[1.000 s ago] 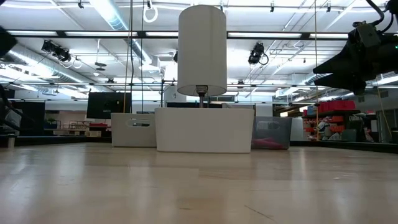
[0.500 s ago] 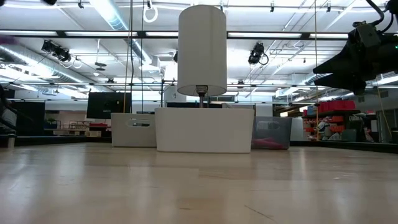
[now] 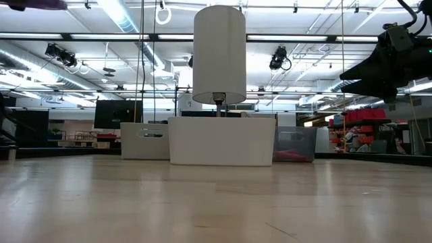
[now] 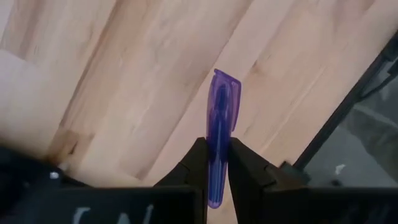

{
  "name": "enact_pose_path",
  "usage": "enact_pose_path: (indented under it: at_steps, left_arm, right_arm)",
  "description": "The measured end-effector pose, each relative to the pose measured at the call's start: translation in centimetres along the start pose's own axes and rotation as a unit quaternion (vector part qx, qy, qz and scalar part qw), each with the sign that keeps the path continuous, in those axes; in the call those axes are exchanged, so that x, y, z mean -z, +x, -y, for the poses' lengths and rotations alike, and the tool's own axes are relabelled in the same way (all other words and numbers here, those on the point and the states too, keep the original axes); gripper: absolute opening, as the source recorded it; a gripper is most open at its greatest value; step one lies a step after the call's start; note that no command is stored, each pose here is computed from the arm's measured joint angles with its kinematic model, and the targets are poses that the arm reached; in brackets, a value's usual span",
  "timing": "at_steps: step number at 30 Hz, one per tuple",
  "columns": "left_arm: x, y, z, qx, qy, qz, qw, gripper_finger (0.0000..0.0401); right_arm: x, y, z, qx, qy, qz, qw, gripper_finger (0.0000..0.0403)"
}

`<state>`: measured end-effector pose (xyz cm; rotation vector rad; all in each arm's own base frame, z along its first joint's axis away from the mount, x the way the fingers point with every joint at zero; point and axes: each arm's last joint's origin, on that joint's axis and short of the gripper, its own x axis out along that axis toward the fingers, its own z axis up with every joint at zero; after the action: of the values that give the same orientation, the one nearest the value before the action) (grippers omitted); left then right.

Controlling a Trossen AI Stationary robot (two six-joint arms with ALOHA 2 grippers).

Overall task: Pick & Place Markers
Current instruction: Put the purple pen into the white bin

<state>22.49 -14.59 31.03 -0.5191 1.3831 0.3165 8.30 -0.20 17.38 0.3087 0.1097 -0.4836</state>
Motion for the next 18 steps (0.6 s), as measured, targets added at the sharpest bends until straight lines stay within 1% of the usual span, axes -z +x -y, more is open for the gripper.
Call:
enact_pose_path:
  at_steps: [7,18]
  left_arm:
    - [-0.8,-0.5,-0.7,0.002,0.052,-0.03,0.998,0.0041]
    - [-5.6,-0.5,-3.9,0.01,0.08,-0.028,0.996,0.0041]
  right_arm:
    - [0.0,0.0,0.0,0.0,0.0,0.0,1.0,0.0242]
    - [0.0,0.0,0.0,0.0,0.0,0.0,1.0,0.0242]
